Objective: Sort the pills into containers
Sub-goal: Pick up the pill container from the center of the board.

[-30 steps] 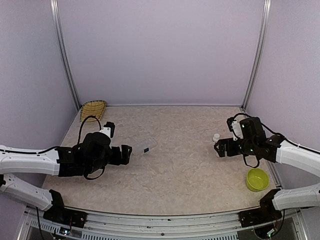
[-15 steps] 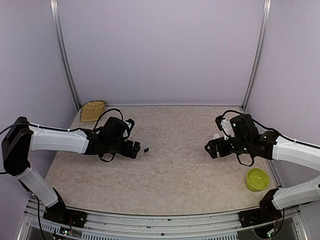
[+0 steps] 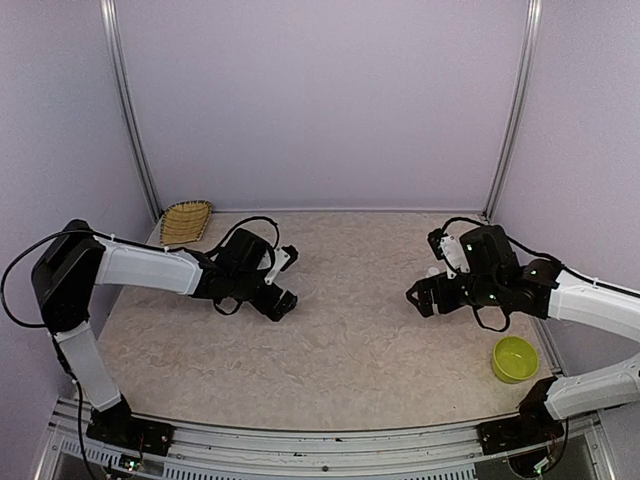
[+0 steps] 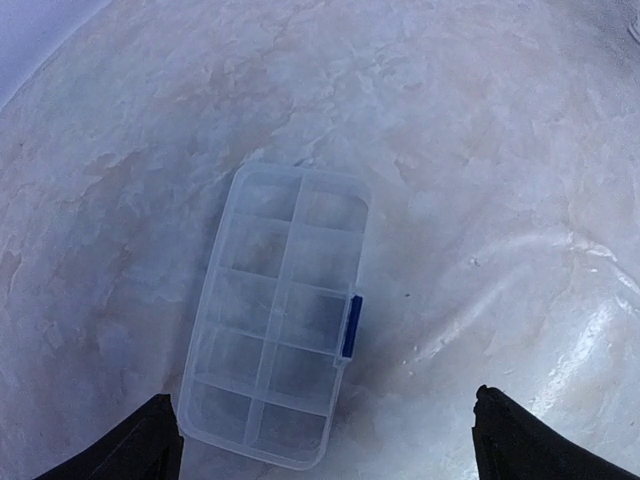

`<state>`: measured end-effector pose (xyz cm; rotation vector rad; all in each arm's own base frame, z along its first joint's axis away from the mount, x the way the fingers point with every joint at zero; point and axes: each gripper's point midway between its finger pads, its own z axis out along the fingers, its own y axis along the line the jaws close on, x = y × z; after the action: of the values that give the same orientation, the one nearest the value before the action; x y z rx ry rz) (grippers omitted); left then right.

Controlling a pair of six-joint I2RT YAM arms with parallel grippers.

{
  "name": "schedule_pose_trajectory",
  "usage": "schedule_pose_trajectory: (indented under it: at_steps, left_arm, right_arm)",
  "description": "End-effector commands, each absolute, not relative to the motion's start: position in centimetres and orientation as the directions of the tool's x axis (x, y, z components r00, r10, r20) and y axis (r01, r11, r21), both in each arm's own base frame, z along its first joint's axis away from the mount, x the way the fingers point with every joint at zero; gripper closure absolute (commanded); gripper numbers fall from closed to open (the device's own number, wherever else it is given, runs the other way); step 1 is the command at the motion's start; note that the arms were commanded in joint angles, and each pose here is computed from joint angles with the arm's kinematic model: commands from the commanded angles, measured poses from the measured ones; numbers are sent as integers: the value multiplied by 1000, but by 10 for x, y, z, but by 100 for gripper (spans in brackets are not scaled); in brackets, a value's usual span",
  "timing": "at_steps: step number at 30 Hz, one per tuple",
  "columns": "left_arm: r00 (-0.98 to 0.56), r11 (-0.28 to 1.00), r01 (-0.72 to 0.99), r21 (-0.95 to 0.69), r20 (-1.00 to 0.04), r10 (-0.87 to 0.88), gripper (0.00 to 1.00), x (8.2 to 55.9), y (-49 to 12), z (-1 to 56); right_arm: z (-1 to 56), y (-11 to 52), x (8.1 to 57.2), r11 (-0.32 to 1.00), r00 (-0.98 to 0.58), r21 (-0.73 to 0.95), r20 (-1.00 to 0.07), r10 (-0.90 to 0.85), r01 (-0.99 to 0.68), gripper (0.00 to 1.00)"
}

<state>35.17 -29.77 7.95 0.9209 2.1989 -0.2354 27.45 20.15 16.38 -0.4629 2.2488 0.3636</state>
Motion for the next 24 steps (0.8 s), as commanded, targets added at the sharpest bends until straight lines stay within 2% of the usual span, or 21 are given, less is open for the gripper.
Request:
schedule_pose_trajectory:
  at_steps: [1, 9, 12, 20, 24]
  left_arm:
    - [-458, 696, 701, 157, -649, 608, 1, 363, -289, 61]
    - [-487, 714, 687, 134, -645, 589, 2, 373, -284, 48]
    - [-514, 722, 681, 123, -622, 591, 4, 376, -279, 36]
    - [-562, 725, 682, 94, -567, 603, 19, 378, -274, 20]
    - [-569, 722, 686, 85, -557, 606, 30, 377, -275, 18]
  right_arm:
    - [178, 207, 268, 877, -605, 133, -770, -201, -461, 0]
    - [181, 209, 265, 875, -604, 133, -770, -204, -465, 0]
    - [180, 211, 265, 873, -605, 135, -769, -205, -468, 0]
    - [185, 219, 265, 864, -601, 133, -769, -219, -485, 0]
    - [186, 221, 265, 862, -599, 131, -769, -223, -490, 0]
